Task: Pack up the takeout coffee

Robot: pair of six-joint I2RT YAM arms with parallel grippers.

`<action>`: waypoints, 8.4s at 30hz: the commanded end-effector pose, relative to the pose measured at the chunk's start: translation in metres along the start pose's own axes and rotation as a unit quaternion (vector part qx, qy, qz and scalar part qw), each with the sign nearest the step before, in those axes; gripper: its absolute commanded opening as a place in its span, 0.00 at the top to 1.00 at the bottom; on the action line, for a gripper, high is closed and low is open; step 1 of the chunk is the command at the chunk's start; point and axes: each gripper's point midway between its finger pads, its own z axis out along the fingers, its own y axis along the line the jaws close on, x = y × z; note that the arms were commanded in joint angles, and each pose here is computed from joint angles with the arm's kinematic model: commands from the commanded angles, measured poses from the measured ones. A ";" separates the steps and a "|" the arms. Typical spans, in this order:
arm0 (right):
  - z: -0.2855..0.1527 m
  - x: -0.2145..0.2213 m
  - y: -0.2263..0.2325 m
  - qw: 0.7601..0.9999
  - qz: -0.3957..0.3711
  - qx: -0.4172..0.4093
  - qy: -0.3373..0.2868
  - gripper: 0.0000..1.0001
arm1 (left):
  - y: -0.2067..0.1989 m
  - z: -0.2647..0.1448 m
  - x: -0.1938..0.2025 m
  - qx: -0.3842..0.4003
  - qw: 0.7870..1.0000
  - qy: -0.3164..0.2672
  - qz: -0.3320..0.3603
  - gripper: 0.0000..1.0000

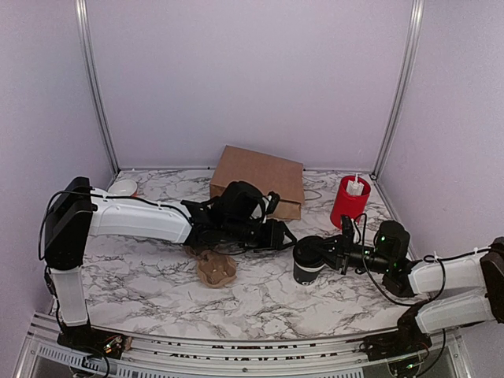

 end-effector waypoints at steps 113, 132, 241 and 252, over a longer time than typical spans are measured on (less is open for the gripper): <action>-0.044 -0.020 0.306 0.854 -0.253 -0.440 -0.114 0.08 | -0.230 -0.231 -0.136 0.673 0.715 -0.142 -0.128 1.00; -0.027 -0.024 0.314 0.861 -0.231 -0.445 -0.087 0.62 | -0.223 -0.219 -0.130 0.682 0.707 -0.121 -0.143 0.97; -0.010 -0.004 -0.007 0.998 -0.024 0.043 -0.034 0.84 | 0.005 0.021 0.009 -0.074 0.996 0.021 0.051 0.37; -0.012 -0.009 -0.003 0.996 -0.045 0.066 -0.038 0.63 | 0.015 0.033 0.018 -0.100 0.993 0.038 0.057 0.37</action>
